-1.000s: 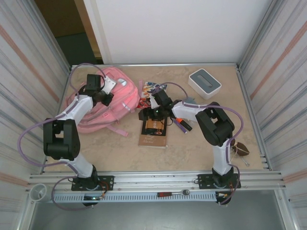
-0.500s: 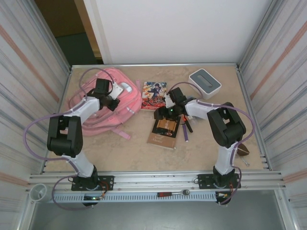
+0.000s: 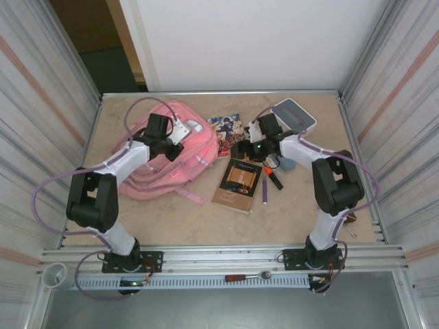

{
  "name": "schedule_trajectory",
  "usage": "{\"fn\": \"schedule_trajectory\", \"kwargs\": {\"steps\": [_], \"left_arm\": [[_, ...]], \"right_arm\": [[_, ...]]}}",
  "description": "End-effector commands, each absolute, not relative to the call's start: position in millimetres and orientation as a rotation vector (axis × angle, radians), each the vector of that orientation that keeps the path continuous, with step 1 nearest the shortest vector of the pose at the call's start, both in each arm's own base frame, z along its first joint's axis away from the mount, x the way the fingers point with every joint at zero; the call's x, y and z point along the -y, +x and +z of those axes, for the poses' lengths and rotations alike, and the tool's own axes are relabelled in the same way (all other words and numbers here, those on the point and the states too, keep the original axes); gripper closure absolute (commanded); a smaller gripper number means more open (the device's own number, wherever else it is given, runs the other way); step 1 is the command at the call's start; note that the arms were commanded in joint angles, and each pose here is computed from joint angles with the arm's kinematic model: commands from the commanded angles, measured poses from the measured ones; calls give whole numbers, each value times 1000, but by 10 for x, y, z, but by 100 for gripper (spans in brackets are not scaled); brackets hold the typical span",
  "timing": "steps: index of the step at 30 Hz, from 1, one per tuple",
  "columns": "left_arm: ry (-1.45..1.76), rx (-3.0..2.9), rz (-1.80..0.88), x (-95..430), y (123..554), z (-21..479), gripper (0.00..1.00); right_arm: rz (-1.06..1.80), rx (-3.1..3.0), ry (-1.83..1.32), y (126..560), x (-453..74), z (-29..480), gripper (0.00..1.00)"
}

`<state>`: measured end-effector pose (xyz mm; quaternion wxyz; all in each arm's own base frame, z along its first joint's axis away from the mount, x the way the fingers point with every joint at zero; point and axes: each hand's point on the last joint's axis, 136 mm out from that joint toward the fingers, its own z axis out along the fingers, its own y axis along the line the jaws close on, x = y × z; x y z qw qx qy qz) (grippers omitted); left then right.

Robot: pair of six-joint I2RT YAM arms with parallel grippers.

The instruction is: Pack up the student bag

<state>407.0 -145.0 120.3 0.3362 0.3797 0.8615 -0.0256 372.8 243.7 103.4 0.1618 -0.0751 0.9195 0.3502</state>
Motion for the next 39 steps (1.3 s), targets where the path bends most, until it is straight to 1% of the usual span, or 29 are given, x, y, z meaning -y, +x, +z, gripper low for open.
{"fn": "schedule_trajectory", "kwargs": {"steps": [1,4,8,10,12,13,16,19,22,27,29,32,33,34,36,37,38,39], "left_arm": [[1012,-2000,-183,1743,4056,1904,100],[1051,-1913,-285,1935,3981,2063,100],[1163,-1816,-354,2228,3937,2032,100],[1213,-1775,-379,2384,3950,2006,100],[1239,-1757,-414,2505,3981,1983,100],[1248,-1747,-433,2559,4009,1989,100],[1252,-1726,-475,2684,4093,2013,100],[1243,-1713,-501,2766,4186,2047,100],[1247,-1699,-497,2797,4248,2073,100],[1253,-1704,-426,2691,4255,2065,100],[1241,-1701,-426,2657,4243,2072,100],[1227,-1699,-419,2632,4249,2074,100],[1221,-1703,-414,2622,4262,2069,100],[1213,-1712,-403,2610,4288,2053,100],[1186,-1740,-374,2578,4355,2015,100],[1148,-1771,-344,2539,4423,2001,95],[1091,-1818,-309,2474,4498,1991,85],[1027,-1863,-284,2411,4551,1994,73]], "right_arm": [[1025,-2567,-141,3776,-2245,1313,30],[1014,-2559,-64,3835,-2082,1366,29],[1054,-2553,-69,3835,-2116,1409,24],[1132,-2546,-77,3812,-2208,1419,12],[1201,-2538,-47,3808,-2260,1403,5],[1231,-2532,-12,3824,-2280,1376,4],[1301,-2556,45,3808,-2403,1235,4],[1209,-2625,50,3773,-2459,1049,4],[1148,-2635,108,3799,-2349,941,4],[1083,-2594,157,3843,-2091,1003,5],[1088,-2607,137,3831,-2146,973,5],[1110,-2624,76,3781,-2378,892,7],[1116,-2626,62,3766,-2447,872,10],[1134,-2614,47,3761,-2530,870,16],[1170,-2578,40,3789,-2651,923,40],[1184,-2553,54,3828,-2681,967,55],[1200,-2529,77,3866,-2700,1019,69],[1219,-2505,102,3899,-2711,1067,78]]}}
